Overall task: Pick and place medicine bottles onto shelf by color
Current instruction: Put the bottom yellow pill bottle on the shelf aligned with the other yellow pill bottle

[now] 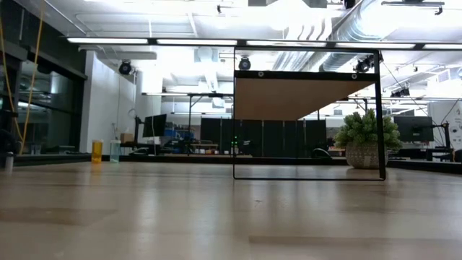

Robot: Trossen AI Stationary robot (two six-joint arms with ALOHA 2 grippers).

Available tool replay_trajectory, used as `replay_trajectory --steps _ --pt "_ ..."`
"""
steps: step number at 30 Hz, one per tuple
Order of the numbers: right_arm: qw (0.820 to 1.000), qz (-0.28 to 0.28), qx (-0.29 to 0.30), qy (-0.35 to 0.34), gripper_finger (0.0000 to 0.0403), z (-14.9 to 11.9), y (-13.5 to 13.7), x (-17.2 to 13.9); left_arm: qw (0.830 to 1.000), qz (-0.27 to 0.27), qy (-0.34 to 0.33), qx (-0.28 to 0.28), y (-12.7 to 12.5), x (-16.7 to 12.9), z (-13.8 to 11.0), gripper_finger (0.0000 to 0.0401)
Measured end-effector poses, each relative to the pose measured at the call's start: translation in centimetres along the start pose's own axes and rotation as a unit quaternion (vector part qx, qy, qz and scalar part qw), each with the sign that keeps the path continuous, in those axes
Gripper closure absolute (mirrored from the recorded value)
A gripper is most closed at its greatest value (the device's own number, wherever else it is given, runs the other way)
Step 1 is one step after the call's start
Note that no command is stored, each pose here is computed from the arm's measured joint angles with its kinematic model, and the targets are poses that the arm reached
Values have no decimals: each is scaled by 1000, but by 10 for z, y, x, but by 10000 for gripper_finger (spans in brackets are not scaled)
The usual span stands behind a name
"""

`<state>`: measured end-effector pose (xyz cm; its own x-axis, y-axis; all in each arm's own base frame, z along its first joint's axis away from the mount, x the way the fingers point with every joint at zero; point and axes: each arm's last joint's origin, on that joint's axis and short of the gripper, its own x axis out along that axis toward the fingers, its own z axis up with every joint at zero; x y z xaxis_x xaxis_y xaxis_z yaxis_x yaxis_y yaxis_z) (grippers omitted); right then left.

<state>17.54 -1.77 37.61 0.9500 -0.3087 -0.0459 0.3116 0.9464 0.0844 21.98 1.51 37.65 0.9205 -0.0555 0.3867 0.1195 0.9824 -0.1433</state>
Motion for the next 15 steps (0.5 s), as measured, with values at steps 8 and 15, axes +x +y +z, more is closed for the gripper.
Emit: replay_trajectory --steps 8,15 --pt "1000 1 0 0 187 0 0 0 995 72 -74 -8 -1 -54 -1 154" --pt "1000 5 0 0 187 0 0 0 992 101 -76 6 0 -58 1 154"
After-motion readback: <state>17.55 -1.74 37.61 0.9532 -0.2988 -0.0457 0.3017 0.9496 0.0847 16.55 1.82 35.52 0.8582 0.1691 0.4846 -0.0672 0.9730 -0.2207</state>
